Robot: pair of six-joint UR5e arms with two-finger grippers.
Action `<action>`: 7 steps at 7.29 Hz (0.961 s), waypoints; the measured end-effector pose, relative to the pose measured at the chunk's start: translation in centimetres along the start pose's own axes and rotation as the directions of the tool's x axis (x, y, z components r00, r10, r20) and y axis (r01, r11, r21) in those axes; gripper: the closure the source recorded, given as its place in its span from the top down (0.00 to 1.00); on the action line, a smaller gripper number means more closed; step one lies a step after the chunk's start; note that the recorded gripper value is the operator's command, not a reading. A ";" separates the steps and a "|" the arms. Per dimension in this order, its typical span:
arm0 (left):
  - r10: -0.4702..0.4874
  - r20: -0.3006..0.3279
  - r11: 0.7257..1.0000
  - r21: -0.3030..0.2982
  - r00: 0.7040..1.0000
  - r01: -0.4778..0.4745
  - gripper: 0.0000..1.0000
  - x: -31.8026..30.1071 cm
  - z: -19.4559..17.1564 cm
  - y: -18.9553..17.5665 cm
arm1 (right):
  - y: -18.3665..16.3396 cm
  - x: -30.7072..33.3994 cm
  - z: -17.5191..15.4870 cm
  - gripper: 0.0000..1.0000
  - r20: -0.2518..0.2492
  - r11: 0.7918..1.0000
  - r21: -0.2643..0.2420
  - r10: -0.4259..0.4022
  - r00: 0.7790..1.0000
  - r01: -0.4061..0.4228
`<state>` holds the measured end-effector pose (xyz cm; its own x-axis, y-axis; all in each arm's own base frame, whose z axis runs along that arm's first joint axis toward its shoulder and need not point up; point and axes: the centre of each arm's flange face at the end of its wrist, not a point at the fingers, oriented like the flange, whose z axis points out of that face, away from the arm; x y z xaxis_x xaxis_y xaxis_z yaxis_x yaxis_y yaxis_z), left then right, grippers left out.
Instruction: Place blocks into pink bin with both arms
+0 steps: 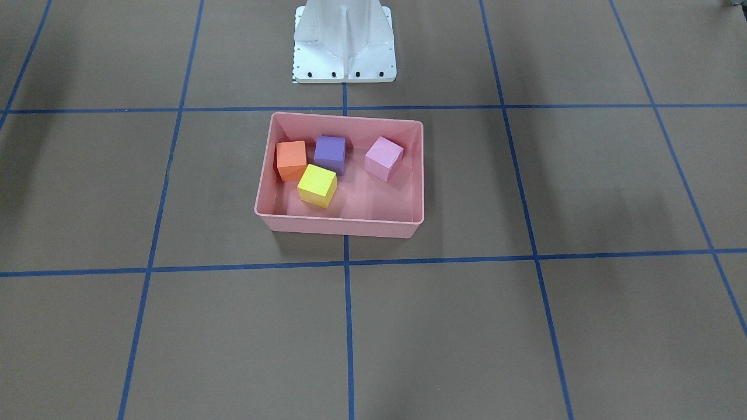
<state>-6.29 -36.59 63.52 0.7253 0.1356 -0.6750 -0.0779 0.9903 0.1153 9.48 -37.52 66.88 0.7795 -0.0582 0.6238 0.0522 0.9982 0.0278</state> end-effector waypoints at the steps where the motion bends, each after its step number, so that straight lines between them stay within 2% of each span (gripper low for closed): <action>1: 0.002 0.000 1.000 0.002 1.000 -0.002 1.00 0.0 0.0 0.0 | 0.0 0.1 0.1 1.00 0.000 1.000 -0.002 0.002 1.000 -0.002; 7: 0.001 0.001 1.000 0.002 1.000 -0.001 1.00 -0.1 0.0 0.0 | 0.1 0.2 0.2 1.00 0.000 1.000 -0.005 0.004 1.000 -0.004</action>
<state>-6.30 -36.58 63.60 0.7260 0.1368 -0.6739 -0.0772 0.9900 0.1178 9.48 -37.43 67.19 0.7794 -0.0541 0.6242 0.0522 0.9984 0.0213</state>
